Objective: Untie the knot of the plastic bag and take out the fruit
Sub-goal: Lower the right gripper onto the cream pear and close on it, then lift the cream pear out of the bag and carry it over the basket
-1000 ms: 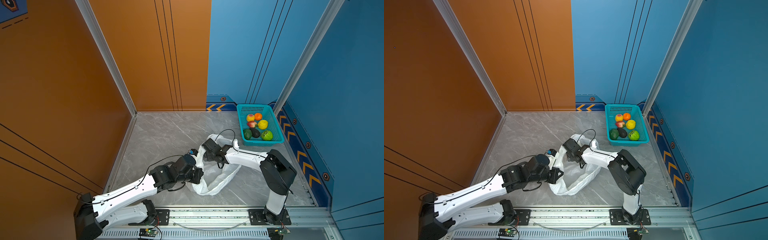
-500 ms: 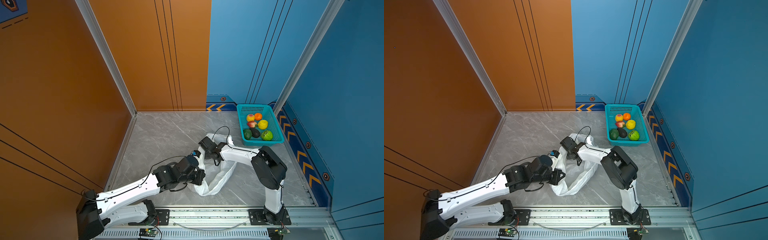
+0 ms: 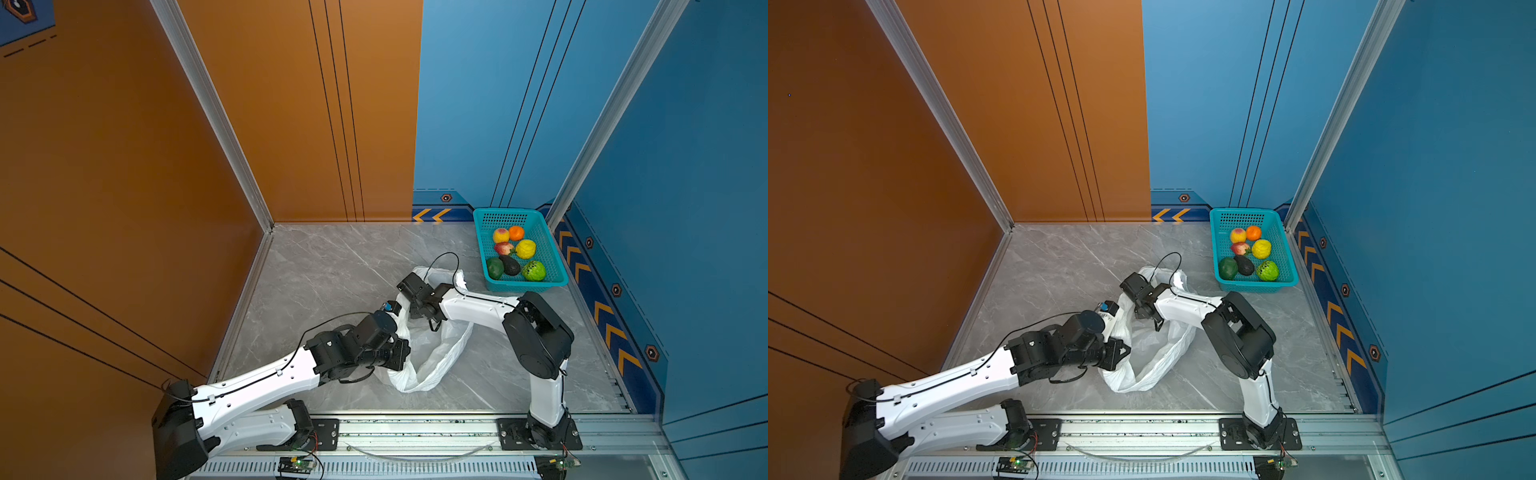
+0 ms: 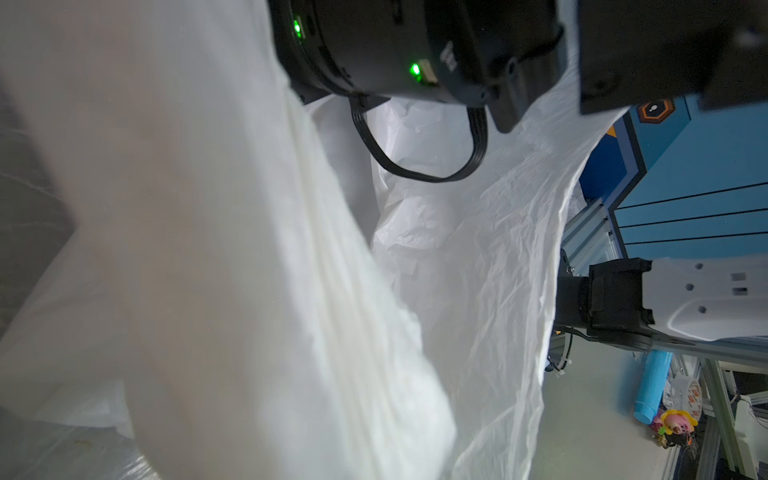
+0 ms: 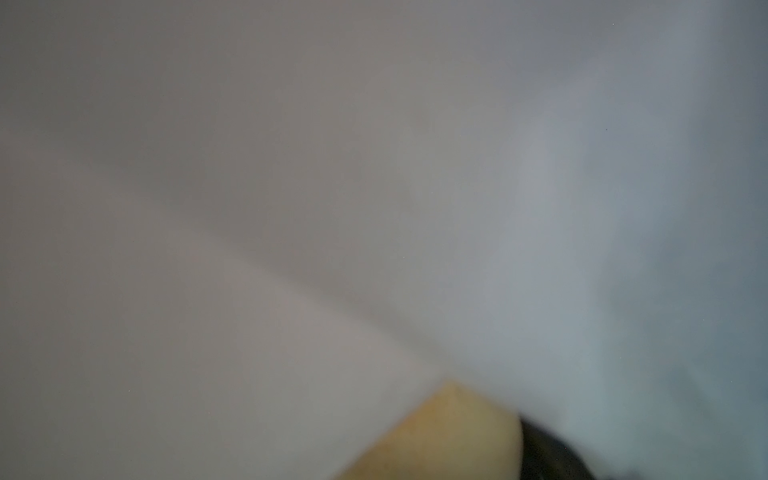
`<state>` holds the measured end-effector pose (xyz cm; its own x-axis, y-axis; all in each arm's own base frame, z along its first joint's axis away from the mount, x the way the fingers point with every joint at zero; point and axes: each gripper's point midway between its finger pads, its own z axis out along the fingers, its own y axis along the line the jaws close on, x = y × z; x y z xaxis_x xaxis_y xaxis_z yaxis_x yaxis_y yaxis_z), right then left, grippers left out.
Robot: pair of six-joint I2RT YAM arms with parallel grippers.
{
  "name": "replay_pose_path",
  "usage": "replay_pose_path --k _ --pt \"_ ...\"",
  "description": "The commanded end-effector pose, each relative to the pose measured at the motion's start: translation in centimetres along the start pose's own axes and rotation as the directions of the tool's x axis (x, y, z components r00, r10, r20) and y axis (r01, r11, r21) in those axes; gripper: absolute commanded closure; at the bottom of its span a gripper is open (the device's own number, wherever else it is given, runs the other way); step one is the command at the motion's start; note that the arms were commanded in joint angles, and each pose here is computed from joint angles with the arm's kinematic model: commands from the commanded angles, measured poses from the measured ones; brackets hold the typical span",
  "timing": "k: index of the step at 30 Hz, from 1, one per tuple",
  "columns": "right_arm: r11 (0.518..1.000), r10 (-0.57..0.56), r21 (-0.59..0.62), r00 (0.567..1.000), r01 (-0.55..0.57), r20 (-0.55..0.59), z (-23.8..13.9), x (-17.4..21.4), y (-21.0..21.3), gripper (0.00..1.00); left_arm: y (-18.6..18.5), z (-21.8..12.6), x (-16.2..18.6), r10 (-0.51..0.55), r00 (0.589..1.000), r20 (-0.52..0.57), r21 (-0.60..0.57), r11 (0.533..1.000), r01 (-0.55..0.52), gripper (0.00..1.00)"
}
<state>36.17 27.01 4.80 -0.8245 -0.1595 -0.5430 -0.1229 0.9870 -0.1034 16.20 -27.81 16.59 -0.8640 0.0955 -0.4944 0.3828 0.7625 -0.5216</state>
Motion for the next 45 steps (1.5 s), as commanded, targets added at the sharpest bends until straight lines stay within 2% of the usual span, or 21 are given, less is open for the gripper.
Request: replay_pose_path --k 1,10,20,34,45 --pt "1.000 0.012 -0.005 1.000 -0.012 -0.022 -0.7 0.3 -0.3 0.41 0.1 -0.1 0.3 0.022 1.000 0.006 -0.007 1.000 -0.022 1.00" --pt "0.993 0.012 -0.119 1.000 -0.012 -0.004 -4.3 0.3 1.5 0.41 0.4 0.0 -0.1 0.034 0.999 0.020 -0.031 0.999 -0.033 1.00" --pt "0.977 0.030 -0.211 0.999 -0.038 -0.042 -7.1 2.1 2.2 0.40 1.1 -0.1 -0.6 0.040 0.998 0.050 -0.065 0.997 -0.037 1.00" --pt "0.967 -0.031 -0.254 0.997 0.011 -0.076 -12.7 5.5 1.4 0.40 3.0 -1.2 -2.2 0.032 0.991 0.131 -0.150 0.989 -0.013 1.00" --pt "0.959 -0.110 -0.272 0.990 0.083 -0.087 -15.0 7.4 1.2 0.39 4.5 -1.8 -2.9 0.008 0.988 0.156 -0.180 0.983 0.020 1.00"
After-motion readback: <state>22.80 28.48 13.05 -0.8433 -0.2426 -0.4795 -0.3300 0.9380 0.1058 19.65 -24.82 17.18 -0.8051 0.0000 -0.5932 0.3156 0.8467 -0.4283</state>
